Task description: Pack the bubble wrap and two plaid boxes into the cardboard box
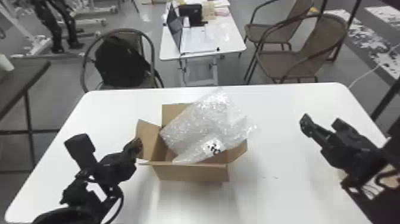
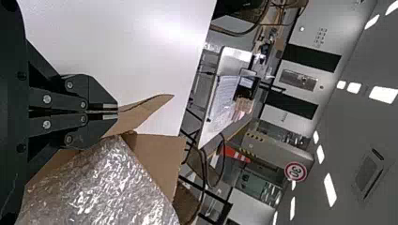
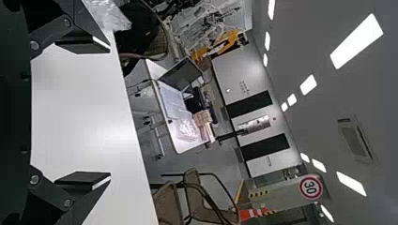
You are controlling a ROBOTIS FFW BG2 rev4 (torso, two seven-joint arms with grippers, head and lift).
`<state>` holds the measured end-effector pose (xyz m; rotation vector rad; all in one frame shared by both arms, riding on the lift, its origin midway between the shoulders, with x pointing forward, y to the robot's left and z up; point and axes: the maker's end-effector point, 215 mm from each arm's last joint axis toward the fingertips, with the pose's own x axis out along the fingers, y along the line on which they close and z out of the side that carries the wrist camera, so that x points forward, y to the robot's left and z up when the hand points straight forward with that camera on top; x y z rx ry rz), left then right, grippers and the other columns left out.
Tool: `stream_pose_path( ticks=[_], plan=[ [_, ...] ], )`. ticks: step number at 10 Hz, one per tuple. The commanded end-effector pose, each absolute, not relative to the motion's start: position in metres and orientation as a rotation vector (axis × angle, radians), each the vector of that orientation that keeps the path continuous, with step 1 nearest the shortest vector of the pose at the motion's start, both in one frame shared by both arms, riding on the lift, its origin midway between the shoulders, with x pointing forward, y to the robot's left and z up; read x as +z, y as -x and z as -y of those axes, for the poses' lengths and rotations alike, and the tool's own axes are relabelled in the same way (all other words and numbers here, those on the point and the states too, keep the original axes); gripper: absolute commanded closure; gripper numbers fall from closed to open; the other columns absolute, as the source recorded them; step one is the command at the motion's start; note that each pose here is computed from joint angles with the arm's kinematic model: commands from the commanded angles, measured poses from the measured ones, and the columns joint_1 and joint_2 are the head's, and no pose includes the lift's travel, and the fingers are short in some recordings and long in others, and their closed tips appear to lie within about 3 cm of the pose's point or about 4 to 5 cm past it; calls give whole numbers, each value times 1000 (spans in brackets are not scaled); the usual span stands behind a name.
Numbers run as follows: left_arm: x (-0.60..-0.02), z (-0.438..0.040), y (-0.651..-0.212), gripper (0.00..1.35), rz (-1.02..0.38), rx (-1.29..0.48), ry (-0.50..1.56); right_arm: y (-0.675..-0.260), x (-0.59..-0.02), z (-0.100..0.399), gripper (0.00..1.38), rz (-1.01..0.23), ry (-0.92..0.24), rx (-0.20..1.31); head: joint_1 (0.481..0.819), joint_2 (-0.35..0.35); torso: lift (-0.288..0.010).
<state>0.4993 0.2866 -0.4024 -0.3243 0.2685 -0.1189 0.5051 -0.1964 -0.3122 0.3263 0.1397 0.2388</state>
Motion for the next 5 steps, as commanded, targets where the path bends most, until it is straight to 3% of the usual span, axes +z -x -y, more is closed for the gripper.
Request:
stream_pose_path(
  ticks=[1, 5],
  plan=[
    [-400, -291, -498, 1191, -259, -110, 325, -491, -345, 218, 315, -161, -295, 193, 695, 102, -90],
    [-389, -290, -501, 1191, -244, -116, 306, -483, -387, 227, 317, -222, -255, 166, 695, 79, -90]
  ],
)
